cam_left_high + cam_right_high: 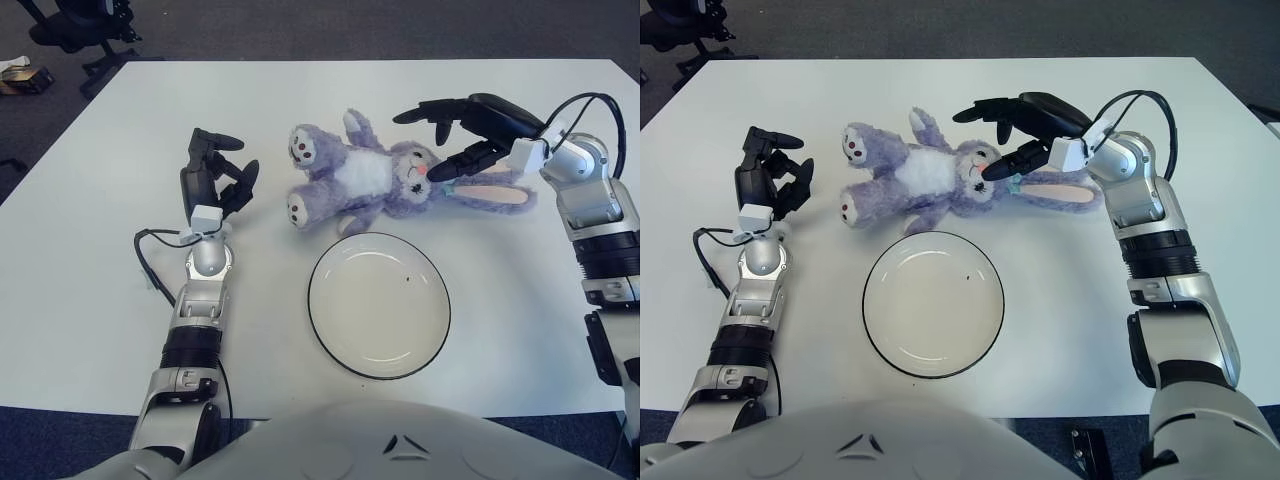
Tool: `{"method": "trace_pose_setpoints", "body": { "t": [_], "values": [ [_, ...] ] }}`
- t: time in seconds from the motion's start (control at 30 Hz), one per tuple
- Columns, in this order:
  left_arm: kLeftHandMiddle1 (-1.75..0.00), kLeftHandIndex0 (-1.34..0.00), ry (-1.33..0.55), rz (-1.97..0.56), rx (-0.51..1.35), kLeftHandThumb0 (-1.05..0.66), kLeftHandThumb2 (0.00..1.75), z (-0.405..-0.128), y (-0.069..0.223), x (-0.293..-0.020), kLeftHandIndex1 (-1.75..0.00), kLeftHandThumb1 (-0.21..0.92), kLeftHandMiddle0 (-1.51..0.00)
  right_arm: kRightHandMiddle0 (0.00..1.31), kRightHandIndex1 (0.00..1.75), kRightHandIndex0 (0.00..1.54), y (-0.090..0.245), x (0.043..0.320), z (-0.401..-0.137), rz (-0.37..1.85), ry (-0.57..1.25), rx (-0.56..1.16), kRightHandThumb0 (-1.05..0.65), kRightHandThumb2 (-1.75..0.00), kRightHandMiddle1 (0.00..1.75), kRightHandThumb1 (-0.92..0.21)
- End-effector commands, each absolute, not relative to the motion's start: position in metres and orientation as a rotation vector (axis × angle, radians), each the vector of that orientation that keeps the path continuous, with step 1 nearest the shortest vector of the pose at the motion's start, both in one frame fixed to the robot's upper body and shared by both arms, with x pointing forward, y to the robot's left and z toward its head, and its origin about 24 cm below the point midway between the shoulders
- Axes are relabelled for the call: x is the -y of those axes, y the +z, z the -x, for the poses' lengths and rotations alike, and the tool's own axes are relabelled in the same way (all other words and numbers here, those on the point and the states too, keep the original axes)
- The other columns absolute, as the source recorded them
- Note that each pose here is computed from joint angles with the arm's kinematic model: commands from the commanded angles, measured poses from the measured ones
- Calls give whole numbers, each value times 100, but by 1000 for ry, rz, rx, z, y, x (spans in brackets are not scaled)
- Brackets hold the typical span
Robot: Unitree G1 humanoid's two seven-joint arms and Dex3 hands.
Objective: Put the doll into the plate.
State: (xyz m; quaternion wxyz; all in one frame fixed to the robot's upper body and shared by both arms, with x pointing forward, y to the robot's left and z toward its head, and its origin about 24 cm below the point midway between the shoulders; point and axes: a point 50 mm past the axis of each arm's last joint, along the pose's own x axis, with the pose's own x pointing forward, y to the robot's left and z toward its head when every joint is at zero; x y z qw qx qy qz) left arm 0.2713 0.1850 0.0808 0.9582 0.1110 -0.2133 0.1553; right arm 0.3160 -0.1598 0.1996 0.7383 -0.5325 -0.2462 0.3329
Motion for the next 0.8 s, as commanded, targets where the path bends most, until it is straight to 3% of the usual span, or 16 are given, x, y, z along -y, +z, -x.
{"method": "trace_pose_setpoints", "body": {
  "t": [0.0,0.77],
  "values": [
    [-175,-38,326,-216,300,-35,34,-257,49,-186,-157,92,-84,38,0,38,199,158,-314,1225,740,523,-84,-33,4,-92],
    [-175,-36,327,-215,294,-35,36,-257,49,-184,-159,92,-83,36,0,36,188,148,-320,1337,706,494,-91,-40,2,-92]
  ]
}}
